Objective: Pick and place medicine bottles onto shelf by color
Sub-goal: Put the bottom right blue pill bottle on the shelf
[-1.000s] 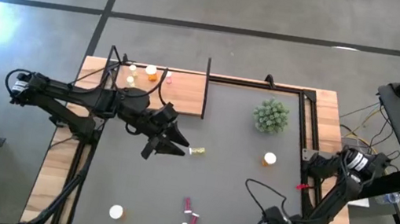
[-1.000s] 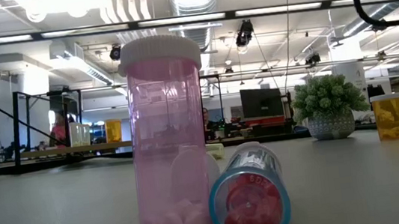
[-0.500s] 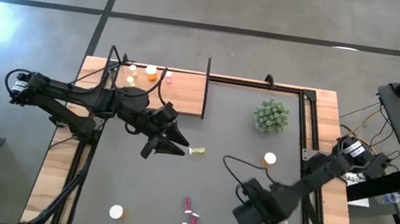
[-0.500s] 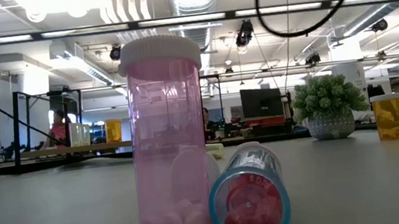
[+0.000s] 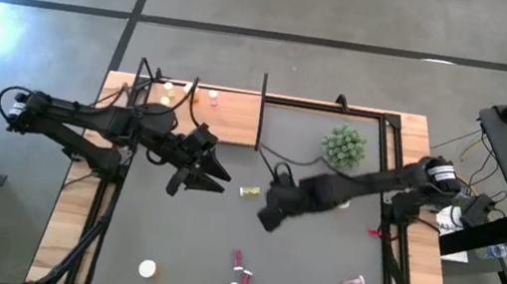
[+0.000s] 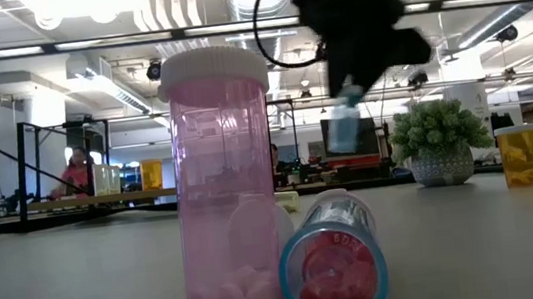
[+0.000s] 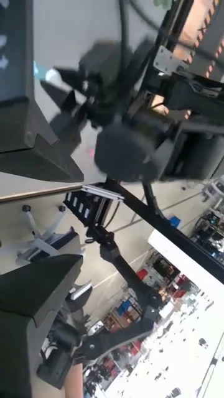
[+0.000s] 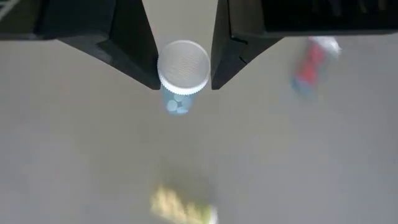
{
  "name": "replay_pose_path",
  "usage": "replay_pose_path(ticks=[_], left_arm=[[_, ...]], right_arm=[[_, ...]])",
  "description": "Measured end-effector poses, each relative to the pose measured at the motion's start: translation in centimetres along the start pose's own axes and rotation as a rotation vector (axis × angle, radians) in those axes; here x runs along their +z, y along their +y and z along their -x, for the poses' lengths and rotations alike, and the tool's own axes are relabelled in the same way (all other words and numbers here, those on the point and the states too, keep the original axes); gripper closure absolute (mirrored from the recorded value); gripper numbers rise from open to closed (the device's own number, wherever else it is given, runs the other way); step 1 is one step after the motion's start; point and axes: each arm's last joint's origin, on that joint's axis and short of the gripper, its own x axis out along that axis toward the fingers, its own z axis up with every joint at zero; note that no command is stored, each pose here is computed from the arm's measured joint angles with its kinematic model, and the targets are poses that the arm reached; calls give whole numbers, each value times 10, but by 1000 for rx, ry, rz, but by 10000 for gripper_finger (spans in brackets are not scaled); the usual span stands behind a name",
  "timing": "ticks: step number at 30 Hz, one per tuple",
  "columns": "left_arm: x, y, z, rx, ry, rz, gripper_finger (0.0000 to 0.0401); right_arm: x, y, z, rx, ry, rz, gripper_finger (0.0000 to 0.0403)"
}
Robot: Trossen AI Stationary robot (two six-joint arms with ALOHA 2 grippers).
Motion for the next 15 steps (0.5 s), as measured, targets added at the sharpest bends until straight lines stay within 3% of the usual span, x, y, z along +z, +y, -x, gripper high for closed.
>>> replay_pose_path(ticks=[8, 15], left_arm=[[6, -4, 30, 25, -33, -66, 218], [10, -5, 51, 52, -69, -124, 218]], right_arm=[[59, -2, -6, 4, -70, 38, 280], [82, 5, -16, -2, -82, 66, 278]])
